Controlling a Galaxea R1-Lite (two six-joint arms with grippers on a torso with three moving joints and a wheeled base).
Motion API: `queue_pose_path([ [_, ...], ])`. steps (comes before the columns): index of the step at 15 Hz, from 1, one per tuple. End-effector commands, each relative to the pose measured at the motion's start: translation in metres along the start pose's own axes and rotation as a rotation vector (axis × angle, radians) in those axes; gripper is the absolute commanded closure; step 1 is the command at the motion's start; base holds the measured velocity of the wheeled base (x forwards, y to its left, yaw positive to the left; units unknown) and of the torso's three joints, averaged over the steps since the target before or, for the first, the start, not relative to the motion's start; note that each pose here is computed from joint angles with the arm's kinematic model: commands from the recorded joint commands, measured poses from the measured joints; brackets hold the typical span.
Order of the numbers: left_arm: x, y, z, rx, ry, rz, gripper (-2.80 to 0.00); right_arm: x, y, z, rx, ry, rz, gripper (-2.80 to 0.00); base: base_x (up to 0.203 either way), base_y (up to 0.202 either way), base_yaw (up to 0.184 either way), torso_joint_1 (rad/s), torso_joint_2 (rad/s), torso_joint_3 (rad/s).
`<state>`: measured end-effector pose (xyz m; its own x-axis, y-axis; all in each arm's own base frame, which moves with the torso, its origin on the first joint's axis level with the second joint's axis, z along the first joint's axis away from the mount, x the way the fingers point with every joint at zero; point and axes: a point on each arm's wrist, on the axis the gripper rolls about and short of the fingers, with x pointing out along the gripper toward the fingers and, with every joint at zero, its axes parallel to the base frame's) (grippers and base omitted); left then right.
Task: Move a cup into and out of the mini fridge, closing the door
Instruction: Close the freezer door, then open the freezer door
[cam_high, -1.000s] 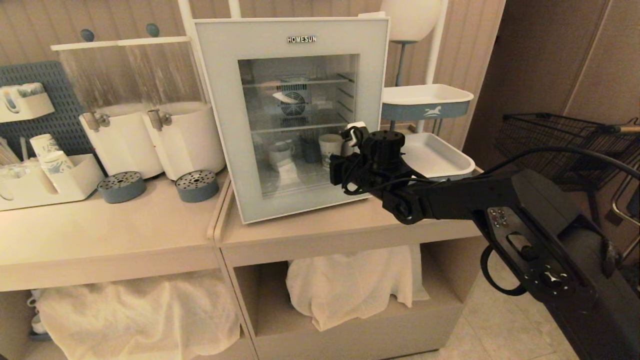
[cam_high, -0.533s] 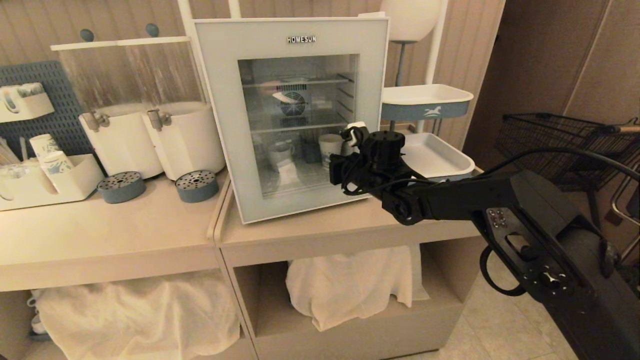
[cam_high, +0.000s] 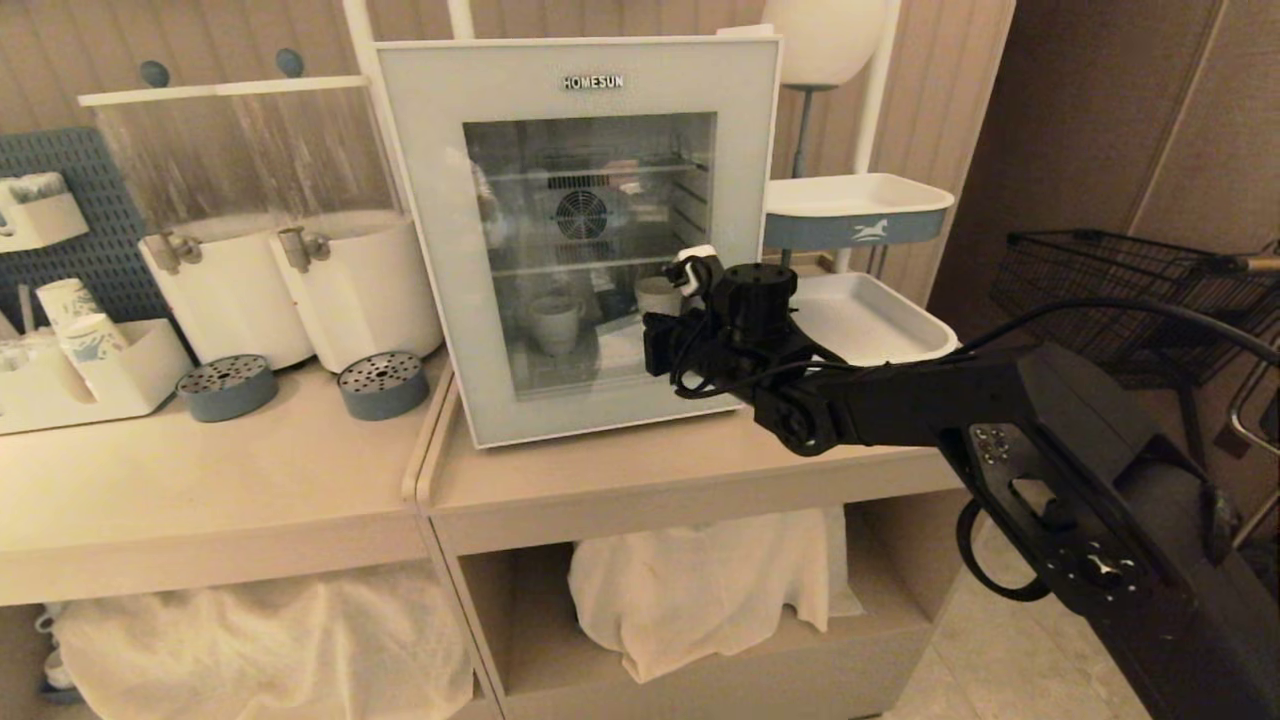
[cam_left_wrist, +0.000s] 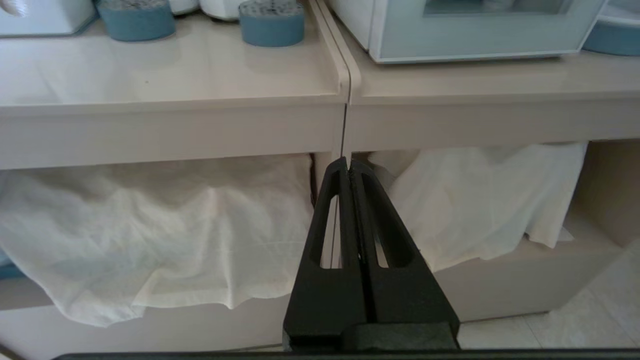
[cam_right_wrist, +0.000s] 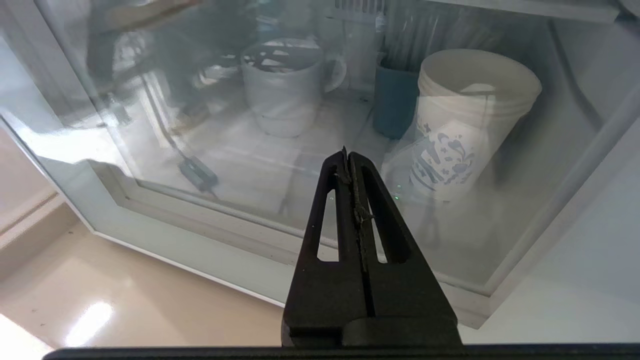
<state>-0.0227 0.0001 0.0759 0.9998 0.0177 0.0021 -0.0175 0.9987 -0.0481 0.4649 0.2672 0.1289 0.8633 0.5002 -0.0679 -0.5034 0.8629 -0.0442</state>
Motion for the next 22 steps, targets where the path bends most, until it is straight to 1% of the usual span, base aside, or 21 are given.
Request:
queue_pose_path([
  [1, 0.0, 0.0, 0.0, -0.001, -0.001, 0.001, 0.0, 0.0, -0.001, 0.0, 0.0, -0.003, -0.008, 0.0, 0.0, 0.0, 0.0, 0.0, 0.0, 0.0],
  [4, 0.0, 0.0, 0.0, -0.001, -0.001, 0.001, 0.0, -0.002, -0.001, 0.002, 0.002, 0.0, -0.01, 0.0, 0.0, 0.0, 0.0, 0.0, 0.0, 0.0],
  [5, 0.0, 0.0, 0.0, -0.001, -0.001, 0.001, 0.0, -0.009, -0.001, 0.01, 0.005, 0.002, -0.012, 0.0, 0.0, 0.0, 0.0, 0.0, 0.0, 0.0],
  [7, 0.0, 0.0, 0.0, -0.001, -0.001, 0.001, 0.0, -0.027, -0.001, 0.014, 0.008, 0.045, -0.004, 0.0, 0.0, 0.0, 0.0, 0.0, 0.0, 0.0],
  [9, 0.0, 0.0, 0.0, -0.001, -0.001, 0.001, 0.0, -0.044, -0.002, 0.024, 0.014, 0.059, 0.0, 0.0, 0.0, 0.0, 0.0, 0.0, 0.0, 0.0],
  [10, 0.0, 0.0, 0.0, -0.001, -0.001, 0.001, 0.0, -0.063, -0.002, 0.035, 0.018, 0.071, 0.002, 0.0, 0.0, 0.0, 0.0, 0.0, 0.0, 0.0],
  [11, 0.0, 0.0, 0.0, -0.001, -0.001, 0.001, 0.0, -0.087, -0.004, 0.051, 0.021, 0.065, 0.0, 0.0, 0.0, 0.0, 0.0, 0.0, 0.0, 0.0],
  [13, 0.0, 0.0, 0.0, -0.001, -0.001, 0.001, 0.0, -0.144, -0.009, 0.082, 0.027, 0.05, -0.009, 0.0, 0.0, 0.0, 0.0, 0.0, 0.0, 0.0],
  [15, 0.0, 0.0, 0.0, -0.001, -0.001, 0.001, 0.0, -0.195, -0.019, 0.101, 0.03, 0.027, -0.038, 0.0, 0.0, 0.0, 0.0, 0.0, 0.0, 0.0],
  [17, 0.0, 0.0, 0.0, -0.001, -0.001, 0.001, 0.0, -0.233, -0.034, 0.109, 0.035, 0.021, -0.098, 0.0, 0.0, 0.0, 0.0, 0.0, 0.0, 0.0],
  [20, 0.0, 0.0, 0.0, -0.001, -0.001, 0.001, 0.0, -0.287, -0.062, 0.111, 0.044, 0.02, -0.229, 0.0, 0.0, 0.0, 0.0, 0.0, 0.0, 0.0],
  [22, 0.0, 0.0, 0.0, -0.001, -0.001, 0.001, 0.0, -0.328, -0.069, 0.116, 0.042, -0.022, -0.299, 0.0, 0.0, 0.0, 0.0, 0.0, 0.0, 0.0],
])
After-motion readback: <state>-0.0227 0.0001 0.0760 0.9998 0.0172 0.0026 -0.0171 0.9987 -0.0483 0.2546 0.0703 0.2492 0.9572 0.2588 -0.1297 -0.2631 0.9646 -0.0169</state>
